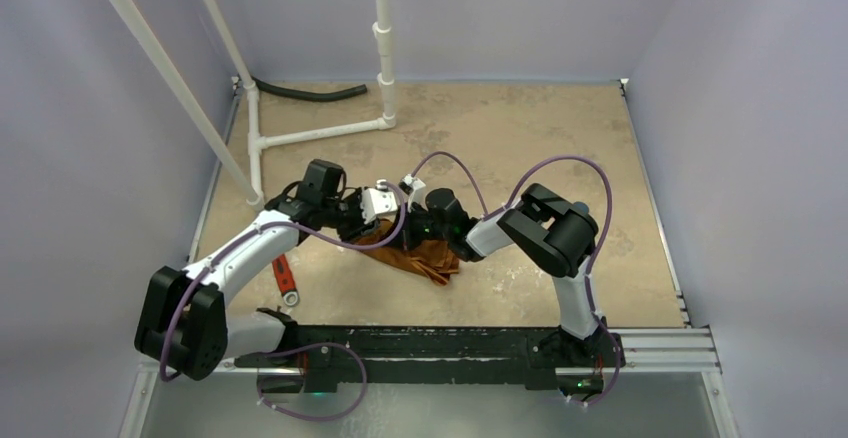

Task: Fold the napkin into a case and place the utensils inside
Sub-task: Grasp the top corner of the smaller rectangle folded napkin from the folded napkin.

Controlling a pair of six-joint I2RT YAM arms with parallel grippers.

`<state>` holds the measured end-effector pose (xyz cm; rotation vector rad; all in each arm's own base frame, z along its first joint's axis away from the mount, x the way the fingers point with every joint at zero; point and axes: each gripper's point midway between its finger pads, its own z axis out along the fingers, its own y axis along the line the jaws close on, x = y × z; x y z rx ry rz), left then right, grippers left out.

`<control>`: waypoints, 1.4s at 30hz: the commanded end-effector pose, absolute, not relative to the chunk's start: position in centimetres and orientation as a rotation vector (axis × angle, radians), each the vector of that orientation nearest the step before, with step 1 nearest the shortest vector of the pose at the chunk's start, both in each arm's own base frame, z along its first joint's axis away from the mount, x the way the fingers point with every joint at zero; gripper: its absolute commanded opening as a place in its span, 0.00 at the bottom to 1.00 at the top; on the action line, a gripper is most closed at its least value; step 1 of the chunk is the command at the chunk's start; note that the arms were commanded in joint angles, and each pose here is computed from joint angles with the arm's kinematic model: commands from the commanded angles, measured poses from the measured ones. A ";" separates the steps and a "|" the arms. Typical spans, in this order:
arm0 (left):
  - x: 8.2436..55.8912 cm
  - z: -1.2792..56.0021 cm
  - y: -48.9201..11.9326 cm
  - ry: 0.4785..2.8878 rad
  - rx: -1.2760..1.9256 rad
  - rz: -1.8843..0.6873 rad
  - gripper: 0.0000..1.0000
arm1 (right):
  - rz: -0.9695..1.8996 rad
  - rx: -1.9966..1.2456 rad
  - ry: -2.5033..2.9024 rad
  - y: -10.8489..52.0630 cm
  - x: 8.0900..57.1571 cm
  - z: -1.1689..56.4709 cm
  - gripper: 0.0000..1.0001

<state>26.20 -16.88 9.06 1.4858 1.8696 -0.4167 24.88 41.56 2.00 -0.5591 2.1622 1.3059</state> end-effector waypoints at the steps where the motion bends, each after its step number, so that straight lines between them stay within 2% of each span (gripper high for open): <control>1: 25.3 7.8 -17.4 1.804 1.560 -0.449 0.42 | 1.207 -0.565 2.392 38.6 22.4 -2.9 0.00; 13: 28.8 5.1 -16.8 1.821 1.493 -0.231 0.44 | 1.287 -0.570 2.361 39.4 22.1 -1.7 0.00; 17: 30.0 4.9 -16.6 1.841 1.443 -0.170 0.39 | 1.308 -0.575 2.339 39.6 22.0 -1.1 0.00; 27: 27.5 3.4 -16.7 1.883 1.515 -0.228 0.33 | 1.386 -0.582 2.330 40.2 21.5 0.3 0.00; 42: 27.1 4.0 -16.9 1.874 1.508 -0.236 0.06 | 1.382 -0.506 2.413 40.5 21.7 1.0 0.00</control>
